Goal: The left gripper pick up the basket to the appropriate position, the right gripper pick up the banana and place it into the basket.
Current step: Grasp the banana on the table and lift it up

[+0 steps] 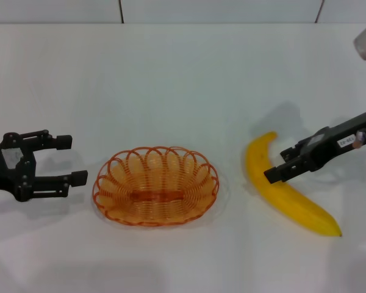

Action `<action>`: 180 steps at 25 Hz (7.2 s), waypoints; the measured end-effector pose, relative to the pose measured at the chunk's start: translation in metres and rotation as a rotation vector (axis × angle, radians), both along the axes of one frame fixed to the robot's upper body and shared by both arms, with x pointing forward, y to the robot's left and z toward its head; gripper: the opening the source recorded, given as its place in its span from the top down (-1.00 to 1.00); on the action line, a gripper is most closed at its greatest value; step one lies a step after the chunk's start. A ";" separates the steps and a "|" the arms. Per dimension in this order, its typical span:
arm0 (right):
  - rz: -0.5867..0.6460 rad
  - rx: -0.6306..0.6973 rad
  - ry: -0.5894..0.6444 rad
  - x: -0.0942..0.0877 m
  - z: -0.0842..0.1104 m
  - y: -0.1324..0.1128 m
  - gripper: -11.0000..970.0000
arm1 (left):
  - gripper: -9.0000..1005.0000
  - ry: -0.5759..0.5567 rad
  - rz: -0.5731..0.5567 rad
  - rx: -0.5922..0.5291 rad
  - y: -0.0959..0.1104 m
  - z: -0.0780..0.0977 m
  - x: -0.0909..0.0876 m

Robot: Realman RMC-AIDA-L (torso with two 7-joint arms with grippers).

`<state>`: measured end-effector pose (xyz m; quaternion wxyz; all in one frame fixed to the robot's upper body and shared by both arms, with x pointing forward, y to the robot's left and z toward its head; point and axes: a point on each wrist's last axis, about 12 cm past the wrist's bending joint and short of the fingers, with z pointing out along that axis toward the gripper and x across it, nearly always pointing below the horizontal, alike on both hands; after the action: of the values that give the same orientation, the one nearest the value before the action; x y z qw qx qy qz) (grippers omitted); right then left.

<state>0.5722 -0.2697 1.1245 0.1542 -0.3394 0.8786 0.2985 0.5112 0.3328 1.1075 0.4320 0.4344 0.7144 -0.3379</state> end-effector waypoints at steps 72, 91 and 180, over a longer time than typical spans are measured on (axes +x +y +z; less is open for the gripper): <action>-0.047 -0.037 0.087 0.002 -0.027 0.008 0.01 | -0.68 0.037 -0.026 0.016 0.005 -0.008 -0.004; -0.047 -0.040 0.075 0.004 -0.019 0.006 0.08 | -0.68 0.042 -0.031 0.012 0.007 -0.008 -0.007; -0.055 -0.060 0.001 0.011 -0.009 0.003 -0.01 | -0.68 0.051 -0.041 0.005 0.006 -0.008 -0.008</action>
<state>0.5833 -0.2671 1.1158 0.1515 -0.3196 0.8962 0.2679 0.5035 0.3384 1.0999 0.4058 0.4413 0.7168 -0.3559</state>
